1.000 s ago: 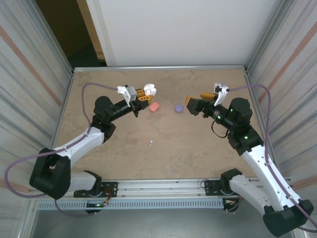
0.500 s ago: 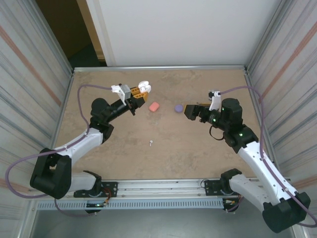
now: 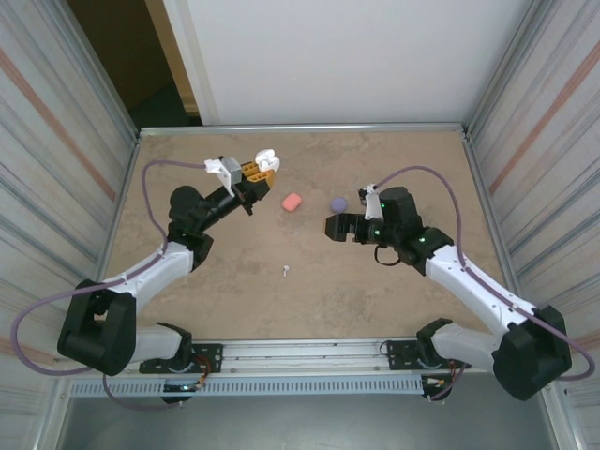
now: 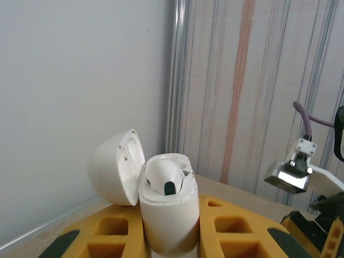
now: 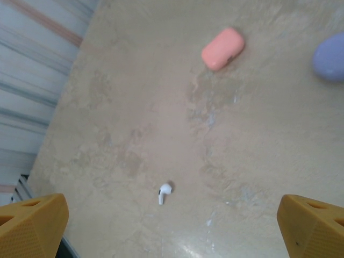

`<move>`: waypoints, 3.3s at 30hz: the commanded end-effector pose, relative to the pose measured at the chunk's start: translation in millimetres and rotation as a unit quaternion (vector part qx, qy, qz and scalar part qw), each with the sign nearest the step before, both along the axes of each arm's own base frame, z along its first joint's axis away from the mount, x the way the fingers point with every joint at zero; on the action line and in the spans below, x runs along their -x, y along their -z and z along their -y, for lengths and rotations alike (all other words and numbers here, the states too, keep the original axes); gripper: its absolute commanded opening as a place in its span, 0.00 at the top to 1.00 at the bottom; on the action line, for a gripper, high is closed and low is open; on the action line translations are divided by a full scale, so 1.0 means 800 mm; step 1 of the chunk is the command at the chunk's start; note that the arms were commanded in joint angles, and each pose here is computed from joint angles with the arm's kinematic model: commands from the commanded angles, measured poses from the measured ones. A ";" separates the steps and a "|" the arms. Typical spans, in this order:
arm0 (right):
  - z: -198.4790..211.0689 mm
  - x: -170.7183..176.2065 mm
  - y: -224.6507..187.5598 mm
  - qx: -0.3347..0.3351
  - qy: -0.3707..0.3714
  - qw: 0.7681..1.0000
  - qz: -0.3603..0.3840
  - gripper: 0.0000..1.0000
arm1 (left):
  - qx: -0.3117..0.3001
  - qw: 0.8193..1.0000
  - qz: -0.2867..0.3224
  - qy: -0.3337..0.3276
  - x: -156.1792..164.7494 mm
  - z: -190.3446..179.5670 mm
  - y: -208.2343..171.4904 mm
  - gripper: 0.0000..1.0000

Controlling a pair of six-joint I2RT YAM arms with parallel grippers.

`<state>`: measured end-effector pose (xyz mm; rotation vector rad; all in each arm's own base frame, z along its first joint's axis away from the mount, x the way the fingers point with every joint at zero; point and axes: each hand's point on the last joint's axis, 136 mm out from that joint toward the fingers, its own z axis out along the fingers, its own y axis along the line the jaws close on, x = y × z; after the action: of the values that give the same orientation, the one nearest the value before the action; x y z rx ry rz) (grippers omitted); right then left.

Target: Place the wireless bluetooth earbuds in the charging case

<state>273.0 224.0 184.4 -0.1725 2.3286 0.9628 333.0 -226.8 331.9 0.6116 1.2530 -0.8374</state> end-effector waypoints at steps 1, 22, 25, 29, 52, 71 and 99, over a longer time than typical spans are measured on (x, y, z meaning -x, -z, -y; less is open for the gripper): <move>-0.014 0.005 0.017 -0.011 -0.007 0.999 -0.033 0.03 | 0.019 1.000 0.009 -0.016 0.000 -0.012 -0.010 1.00; -0.081 0.019 0.102 0.096 -0.050 0.985 -0.131 0.26 | 0.024 0.998 0.008 -0.056 0.006 -0.044 -0.013 1.00; -0.092 0.020 0.111 0.114 -0.058 0.982 -0.139 0.32 | 0.024 0.998 0.009 -0.058 0.007 -0.045 -0.013 1.00; -0.107 0.021 0.121 0.136 -0.065 0.978 -0.143 0.38 | 0.024 0.998 0.009 -0.058 0.006 -0.045 -0.013 1.00; -0.162 0.041 0.174 0.196 -0.104 0.959 -0.179 0.46 | 0.019 0.998 0.007 -0.064 0.006 -0.047 -0.011 1.00; -0.174 0.038 0.194 0.205 -0.112 0.954 -0.190 0.54 | 0.018 0.998 0.006 -0.065 0.004 -0.048 -0.010 1.00; -0.176 0.041 0.214 0.211 -0.119 0.948 -0.207 0.68 | 0.017 0.998 0.003 -0.065 0.002 -0.047 -0.008 1.00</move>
<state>243.4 363.0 22.8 -0.4619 2.9089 0.6486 332.7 -195.9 327.5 0.5096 1.2940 -0.7764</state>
